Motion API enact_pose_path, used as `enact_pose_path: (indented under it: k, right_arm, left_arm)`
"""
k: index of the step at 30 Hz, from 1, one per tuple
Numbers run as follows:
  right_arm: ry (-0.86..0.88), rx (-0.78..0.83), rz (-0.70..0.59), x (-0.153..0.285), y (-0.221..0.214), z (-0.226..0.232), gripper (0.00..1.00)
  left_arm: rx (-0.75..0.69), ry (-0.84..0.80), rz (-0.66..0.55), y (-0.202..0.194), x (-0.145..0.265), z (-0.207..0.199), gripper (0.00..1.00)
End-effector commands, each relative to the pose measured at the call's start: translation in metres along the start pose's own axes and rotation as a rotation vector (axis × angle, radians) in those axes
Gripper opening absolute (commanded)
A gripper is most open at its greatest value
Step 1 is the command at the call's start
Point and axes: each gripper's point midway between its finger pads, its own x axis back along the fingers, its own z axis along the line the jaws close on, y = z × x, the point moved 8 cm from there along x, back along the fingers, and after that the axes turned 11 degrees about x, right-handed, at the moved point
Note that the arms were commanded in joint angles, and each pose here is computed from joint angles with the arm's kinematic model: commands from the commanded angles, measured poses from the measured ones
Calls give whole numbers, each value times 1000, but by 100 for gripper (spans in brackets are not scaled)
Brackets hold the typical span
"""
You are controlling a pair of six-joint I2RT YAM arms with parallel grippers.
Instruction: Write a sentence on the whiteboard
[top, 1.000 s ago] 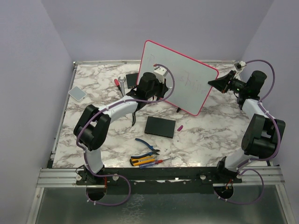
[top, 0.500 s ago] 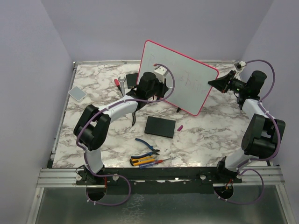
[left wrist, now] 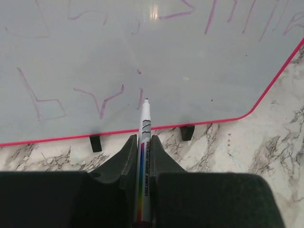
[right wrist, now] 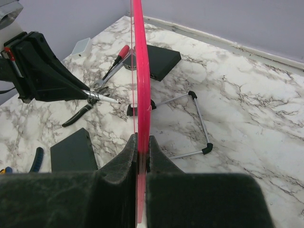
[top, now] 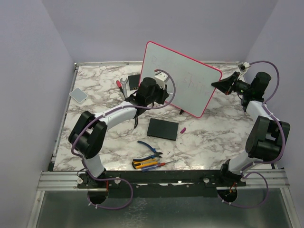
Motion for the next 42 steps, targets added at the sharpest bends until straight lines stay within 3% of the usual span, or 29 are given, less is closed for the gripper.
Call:
enact_pose_path:
  k: [1,11,25,42]
  right_arm:
    - [19,-38,37,-7,-19,3,1]
    - [20,-39,37,-7,-19,3,1]
    - [18,-37,37,-7,-19,3,1]
    - [18,-35,37,-7,-19,3,1]
  left_arm:
    - [-16,-62,-9,2,-5,-19,0]
    - [-9,-113,-18,3,-26,-40,0]
    - [-28,-58,-35,1,-44,-33,0]
    - [-7,13,-66,6,-28,-18,0]
